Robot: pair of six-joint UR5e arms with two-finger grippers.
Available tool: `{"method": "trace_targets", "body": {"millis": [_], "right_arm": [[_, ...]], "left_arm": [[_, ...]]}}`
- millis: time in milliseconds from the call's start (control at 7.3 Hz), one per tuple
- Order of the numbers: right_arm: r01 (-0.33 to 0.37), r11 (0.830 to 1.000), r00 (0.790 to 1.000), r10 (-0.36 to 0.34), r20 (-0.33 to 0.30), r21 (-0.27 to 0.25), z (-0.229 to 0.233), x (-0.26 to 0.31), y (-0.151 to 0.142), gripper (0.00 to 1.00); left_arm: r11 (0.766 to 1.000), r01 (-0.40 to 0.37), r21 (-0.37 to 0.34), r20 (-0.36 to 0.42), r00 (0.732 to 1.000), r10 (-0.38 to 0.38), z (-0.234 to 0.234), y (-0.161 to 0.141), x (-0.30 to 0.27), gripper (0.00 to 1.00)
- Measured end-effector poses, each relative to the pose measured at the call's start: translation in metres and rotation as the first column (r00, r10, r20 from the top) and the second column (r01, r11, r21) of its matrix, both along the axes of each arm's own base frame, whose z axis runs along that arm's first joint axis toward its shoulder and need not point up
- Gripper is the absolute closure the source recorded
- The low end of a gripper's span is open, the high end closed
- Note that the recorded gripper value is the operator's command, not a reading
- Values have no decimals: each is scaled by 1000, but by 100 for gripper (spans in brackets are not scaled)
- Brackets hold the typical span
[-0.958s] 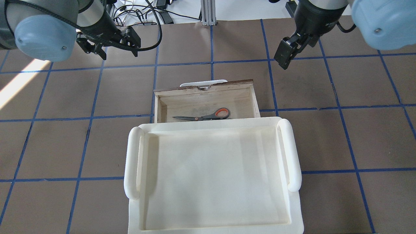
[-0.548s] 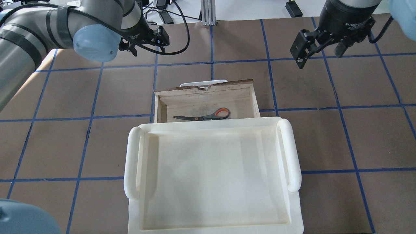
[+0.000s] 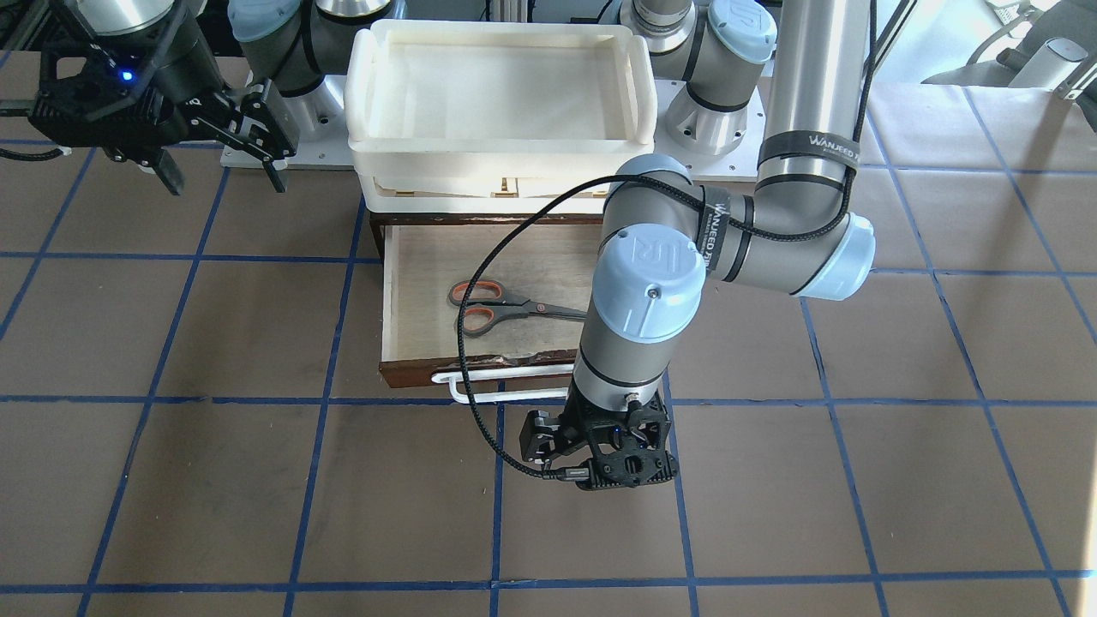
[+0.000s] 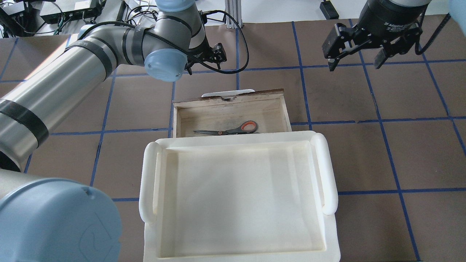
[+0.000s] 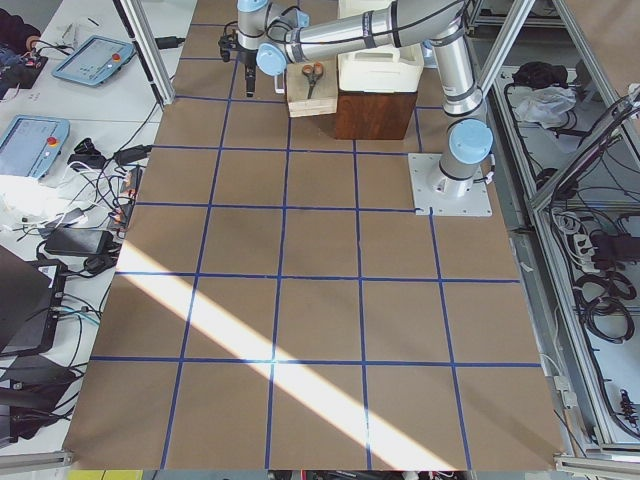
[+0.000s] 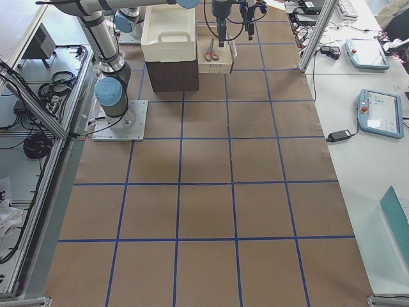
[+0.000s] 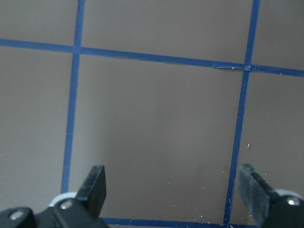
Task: Put scissors in drawer and close it
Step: 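Move the left gripper over the drawer's white handle while the right arm withdraws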
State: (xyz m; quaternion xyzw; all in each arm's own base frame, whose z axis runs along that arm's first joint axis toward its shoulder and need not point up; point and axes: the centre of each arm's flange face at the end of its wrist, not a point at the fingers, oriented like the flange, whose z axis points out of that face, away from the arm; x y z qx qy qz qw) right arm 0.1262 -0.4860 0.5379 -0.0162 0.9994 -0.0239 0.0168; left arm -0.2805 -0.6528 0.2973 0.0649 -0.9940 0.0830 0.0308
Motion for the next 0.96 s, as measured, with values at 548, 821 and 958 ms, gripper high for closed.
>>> {"method": "trace_targets", "body": {"millis": [548, 821, 958], "right_arm": [[0, 1000, 1000, 0, -6, -13, 2, -3, -1, 0], [4, 1000, 1000, -5, -12, -24, 10, -3, 8, 0], [2, 1000, 1000, -3, -15, -31, 15, -3, 13, 0]], "left_arm": [[988, -27, 150, -12, 999, 29, -34, 15, -21, 0], [979, -38, 202, -17, 999, 42, -28, 22, -23, 0], [972, -48, 232, -12, 999, 52, -23, 24, -23, 0]]}}
